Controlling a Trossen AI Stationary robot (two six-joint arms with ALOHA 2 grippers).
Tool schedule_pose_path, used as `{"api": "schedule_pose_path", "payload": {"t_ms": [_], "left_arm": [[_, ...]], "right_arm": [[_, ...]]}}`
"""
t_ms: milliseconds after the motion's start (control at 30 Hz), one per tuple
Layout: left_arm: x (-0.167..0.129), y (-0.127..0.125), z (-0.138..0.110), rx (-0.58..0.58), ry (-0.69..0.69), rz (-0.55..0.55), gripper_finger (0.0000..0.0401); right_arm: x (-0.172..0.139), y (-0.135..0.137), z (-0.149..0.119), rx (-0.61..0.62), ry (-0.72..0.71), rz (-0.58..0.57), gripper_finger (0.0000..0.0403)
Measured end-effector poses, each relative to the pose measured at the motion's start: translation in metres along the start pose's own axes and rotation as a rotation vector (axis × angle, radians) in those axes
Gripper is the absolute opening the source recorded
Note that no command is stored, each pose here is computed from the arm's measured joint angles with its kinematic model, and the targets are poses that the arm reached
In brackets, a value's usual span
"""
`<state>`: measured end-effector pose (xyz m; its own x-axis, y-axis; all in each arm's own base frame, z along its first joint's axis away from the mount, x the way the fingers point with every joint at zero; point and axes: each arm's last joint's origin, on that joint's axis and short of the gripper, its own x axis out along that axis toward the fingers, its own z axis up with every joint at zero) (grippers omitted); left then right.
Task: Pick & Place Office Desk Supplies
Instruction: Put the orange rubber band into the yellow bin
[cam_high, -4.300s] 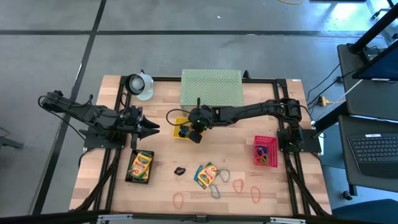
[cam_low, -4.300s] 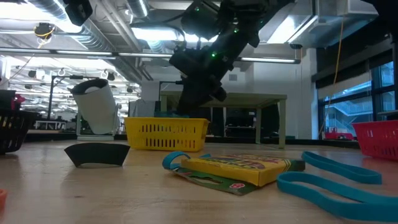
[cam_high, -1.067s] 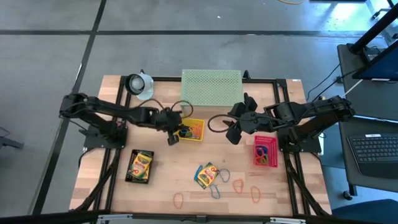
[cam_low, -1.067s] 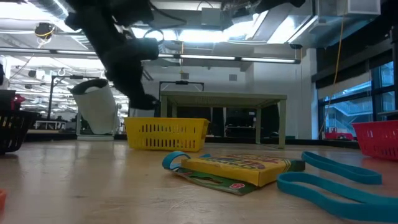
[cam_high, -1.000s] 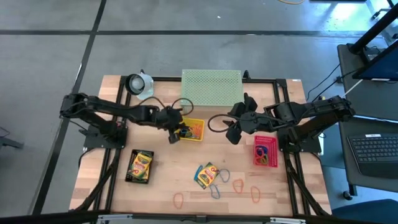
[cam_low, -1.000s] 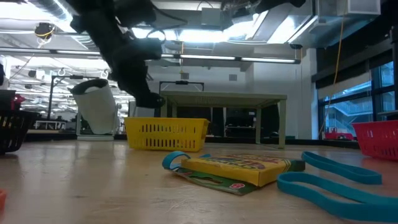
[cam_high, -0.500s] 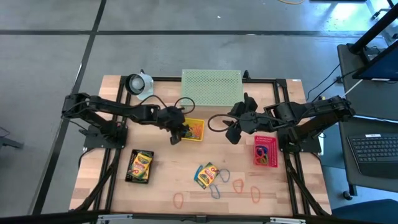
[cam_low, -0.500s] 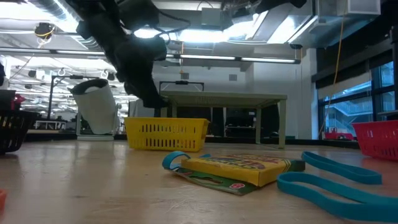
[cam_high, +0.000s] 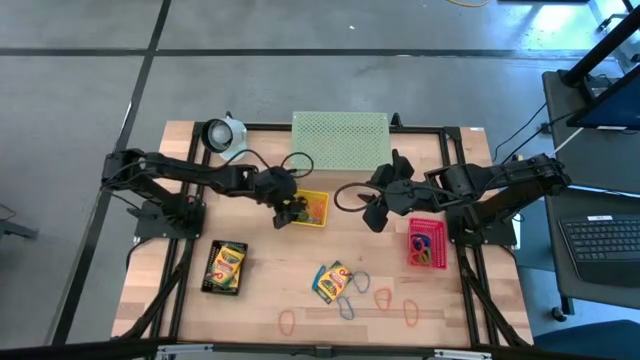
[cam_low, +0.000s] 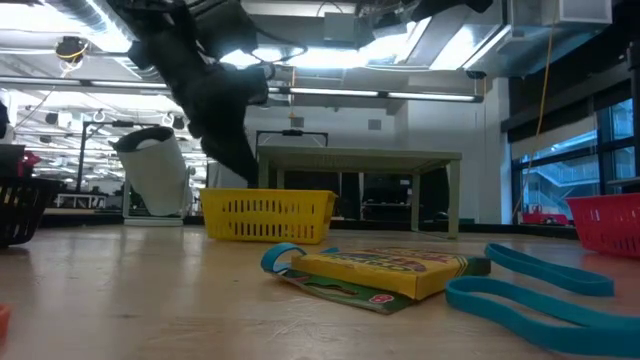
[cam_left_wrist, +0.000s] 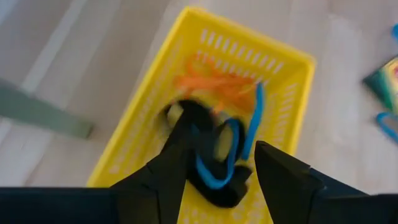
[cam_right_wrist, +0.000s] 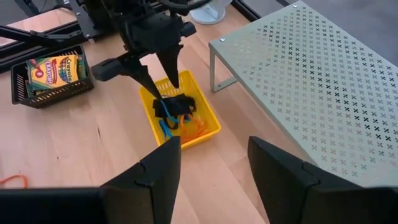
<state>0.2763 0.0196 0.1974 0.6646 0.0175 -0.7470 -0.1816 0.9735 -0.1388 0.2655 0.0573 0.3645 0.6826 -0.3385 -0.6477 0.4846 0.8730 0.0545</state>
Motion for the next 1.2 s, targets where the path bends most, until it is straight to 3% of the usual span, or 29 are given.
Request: {"api": "schedule_pose_path", "payload": {"t_ms": [167,333,533,733,900,1000,1200], "left_arm": [[-0.004,-0.002,0.006,-0.04,-0.061,-0.024,0.0185],[-0.013,-0.026,0.009,-0.13,-0.036,-0.335,0.0184],[-0.028,-0.112,-0.021,0.141,0.087,-0.538,0.0166],[-0.035,-0.162,-0.044,0.285,0.059,-0.49,0.0152],[-0.009,-0.188,-0.063,0.377,0.141,-0.446,0.0149],[0.011,-0.203,-0.069,0.468,0.208,-0.475,0.0148],[0.027,-0.232,-0.051,0.629,0.195,-0.523,0.0148]], "right_arm": [[0.0,0.0,0.0,0.0,0.01,0.015,0.019],[-0.001,0.002,-0.002,-0.008,0.025,0.029,0.019],[-0.003,0.003,-0.005,-0.023,0.031,0.026,0.019],[-0.003,0.003,-0.006,-0.035,0.041,0.018,0.019],[-0.003,0.003,-0.005,-0.035,0.036,0.019,0.019],[-0.003,0.003,-0.005,-0.03,0.036,0.02,0.019],[-0.003,0.004,-0.006,-0.026,0.052,0.043,0.019]]}}
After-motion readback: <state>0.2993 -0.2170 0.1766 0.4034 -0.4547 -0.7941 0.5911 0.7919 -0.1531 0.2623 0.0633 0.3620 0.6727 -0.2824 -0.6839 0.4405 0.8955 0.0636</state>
